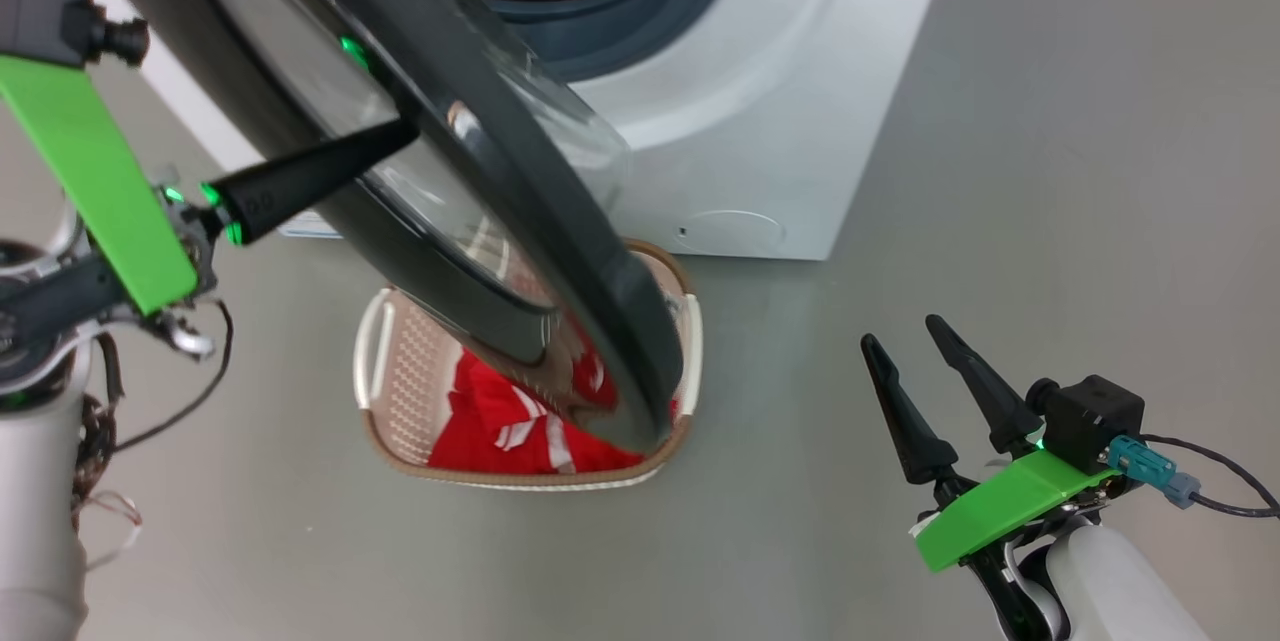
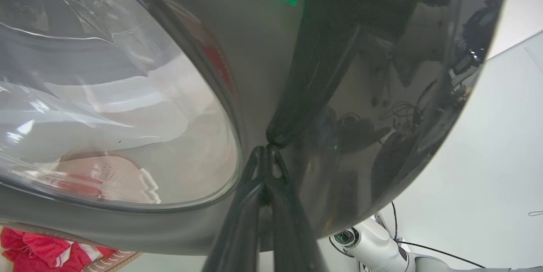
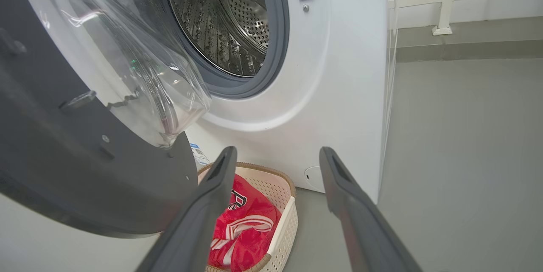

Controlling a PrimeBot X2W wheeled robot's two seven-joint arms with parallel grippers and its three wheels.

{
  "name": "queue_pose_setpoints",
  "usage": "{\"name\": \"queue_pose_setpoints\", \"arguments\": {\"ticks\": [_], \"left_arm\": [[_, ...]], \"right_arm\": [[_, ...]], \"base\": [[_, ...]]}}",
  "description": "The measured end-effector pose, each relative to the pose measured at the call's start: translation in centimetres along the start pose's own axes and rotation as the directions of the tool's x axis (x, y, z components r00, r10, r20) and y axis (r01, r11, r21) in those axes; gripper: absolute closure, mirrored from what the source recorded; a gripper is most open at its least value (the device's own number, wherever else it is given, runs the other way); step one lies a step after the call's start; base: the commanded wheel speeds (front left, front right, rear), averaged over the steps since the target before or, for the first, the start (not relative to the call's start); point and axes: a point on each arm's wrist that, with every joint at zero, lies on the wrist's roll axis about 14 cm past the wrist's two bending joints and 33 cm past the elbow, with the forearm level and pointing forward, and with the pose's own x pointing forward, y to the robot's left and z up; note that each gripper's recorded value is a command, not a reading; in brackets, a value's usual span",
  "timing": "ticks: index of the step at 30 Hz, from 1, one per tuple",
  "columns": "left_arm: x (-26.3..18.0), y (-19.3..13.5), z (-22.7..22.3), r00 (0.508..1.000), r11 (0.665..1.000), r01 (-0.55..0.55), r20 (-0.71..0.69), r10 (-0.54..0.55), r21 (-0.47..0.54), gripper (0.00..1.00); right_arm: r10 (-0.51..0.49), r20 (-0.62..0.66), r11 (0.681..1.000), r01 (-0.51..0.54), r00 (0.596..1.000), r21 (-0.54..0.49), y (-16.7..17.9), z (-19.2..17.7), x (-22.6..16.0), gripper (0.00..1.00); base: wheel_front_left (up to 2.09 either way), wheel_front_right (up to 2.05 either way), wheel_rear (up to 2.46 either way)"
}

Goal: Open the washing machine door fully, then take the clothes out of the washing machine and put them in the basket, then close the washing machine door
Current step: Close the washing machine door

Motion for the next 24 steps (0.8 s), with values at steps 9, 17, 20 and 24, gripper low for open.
{"name": "queue_pose_setpoints", "arguments": {"ticks": [9, 17, 20, 24], "left_arm": [[4.6, 0.7, 1.9, 0.999, 0.999, 0.04, 0.03, -0.04, -0.013, 1.0], [8.2, 1.9, 4.2, 0.995, 0.999, 0.042, 0.097, -0.04, -0.018, 1.0], [9.1, 2.5, 4.9, 0.991, 0.999, 0.037, 0.127, -0.033, -0.028, 1.0], [10.2, 3.2, 5.4, 0.989, 0.999, 0.024, 0.149, -0.019, -0.033, 1.0]], "right_arm": [[-0.09, 0.016, 0.996, 0.09, 0.996, 0.011, -2.7, 0.4, -1.1, 0.0], [-0.163, 0.025, 0.987, 0.163, 0.986, 0.013, -4.9, 0.7, -2.2, 0.0], [-0.184, 0.027, 0.983, 0.184, 0.983, 0.013, -5.5, 0.8, -2.7, 0.0], [-0.209, 0.024, 0.978, 0.209, 0.978, 0.012, -6.3, 0.7, -3.2, 0.0]], "base": [[0.0, 0.0, 0.0], [0.0, 0.0, 0.0], [0.0, 0.0, 0.0], [0.0, 0.0, 0.0]]}}
